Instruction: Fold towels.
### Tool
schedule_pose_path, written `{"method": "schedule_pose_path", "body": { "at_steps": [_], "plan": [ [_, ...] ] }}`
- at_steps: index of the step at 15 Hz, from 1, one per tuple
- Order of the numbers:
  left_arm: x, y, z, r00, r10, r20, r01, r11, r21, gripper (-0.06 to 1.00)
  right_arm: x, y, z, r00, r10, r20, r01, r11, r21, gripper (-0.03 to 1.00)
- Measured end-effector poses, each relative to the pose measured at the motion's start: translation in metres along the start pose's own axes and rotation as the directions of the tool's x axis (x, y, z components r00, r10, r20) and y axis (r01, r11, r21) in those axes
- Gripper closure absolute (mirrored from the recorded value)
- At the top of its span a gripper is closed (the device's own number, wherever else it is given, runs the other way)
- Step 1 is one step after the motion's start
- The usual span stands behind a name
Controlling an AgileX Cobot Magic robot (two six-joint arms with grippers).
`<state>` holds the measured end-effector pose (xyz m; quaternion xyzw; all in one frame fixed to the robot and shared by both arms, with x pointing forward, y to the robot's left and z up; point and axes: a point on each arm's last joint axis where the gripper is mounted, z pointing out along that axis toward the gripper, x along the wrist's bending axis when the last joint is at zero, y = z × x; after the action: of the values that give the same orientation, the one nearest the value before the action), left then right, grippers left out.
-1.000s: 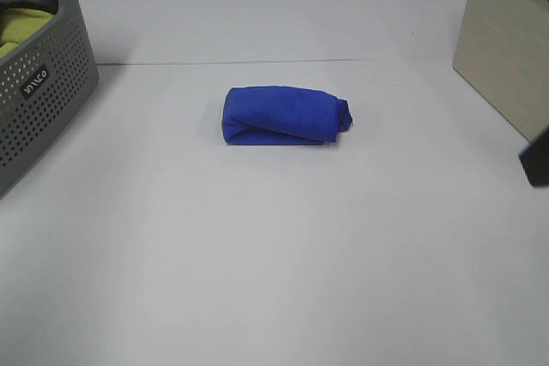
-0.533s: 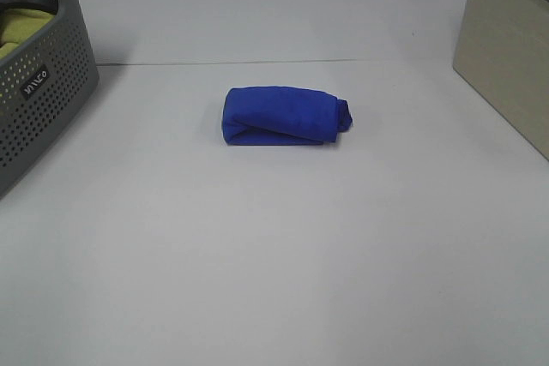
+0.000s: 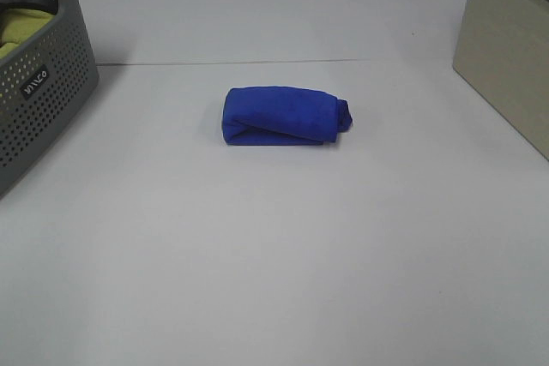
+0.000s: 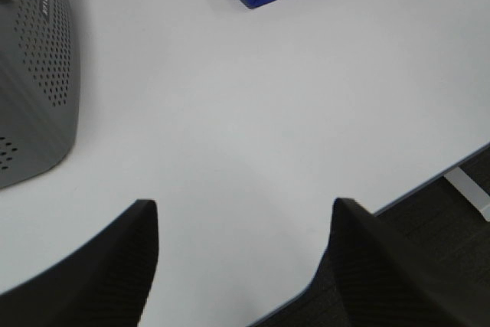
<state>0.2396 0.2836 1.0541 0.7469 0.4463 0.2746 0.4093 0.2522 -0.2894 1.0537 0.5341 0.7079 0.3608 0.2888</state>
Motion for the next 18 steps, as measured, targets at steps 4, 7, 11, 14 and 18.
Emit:
{"method": "schedule_pose_path", "body": {
  "at_steps": [4,7,11,14,18],
  "plan": [
    [-0.0003,0.0004,0.0,1.0,0.009,0.003,-0.009,1.0,-0.004,0.32,0.0001,0.0001,0.0,1.0,0.0,-0.001,0.0,1.0,-0.001,0.2],
    [-0.0004,0.0004,0.0,1.0,0.008,0.004,-0.008,1.0,-0.004,0.32,0.0001,0.0001,0.0,1.0,0.0,-0.001,0.0,1.0,-0.001,0.2],
    [-0.0003,0.0005,0.0002,1.0,-0.004,-0.015,0.004,1.0,-0.004,0.32,0.0001,0.0001,0.0,1.0,0.0,-0.001,0.0,1.0,-0.001,0.2],
    [0.0001,0.0005,0.0002,0.991,-0.061,-0.116,0.06,0.998,-0.013,0.32,-0.0003,0.0002,0.0002,1.0,0.02,0.024,-0.02,1.0,-0.001,0.2],
    [-0.0039,-0.0036,-0.0072,0.98,-0.081,-0.18,0.067,0.995,-0.079,0.32,0.0,-0.0031,-0.0047,0.992,0.071,0.102,-0.067,0.997,-0.045,0.2]
  ]
}}
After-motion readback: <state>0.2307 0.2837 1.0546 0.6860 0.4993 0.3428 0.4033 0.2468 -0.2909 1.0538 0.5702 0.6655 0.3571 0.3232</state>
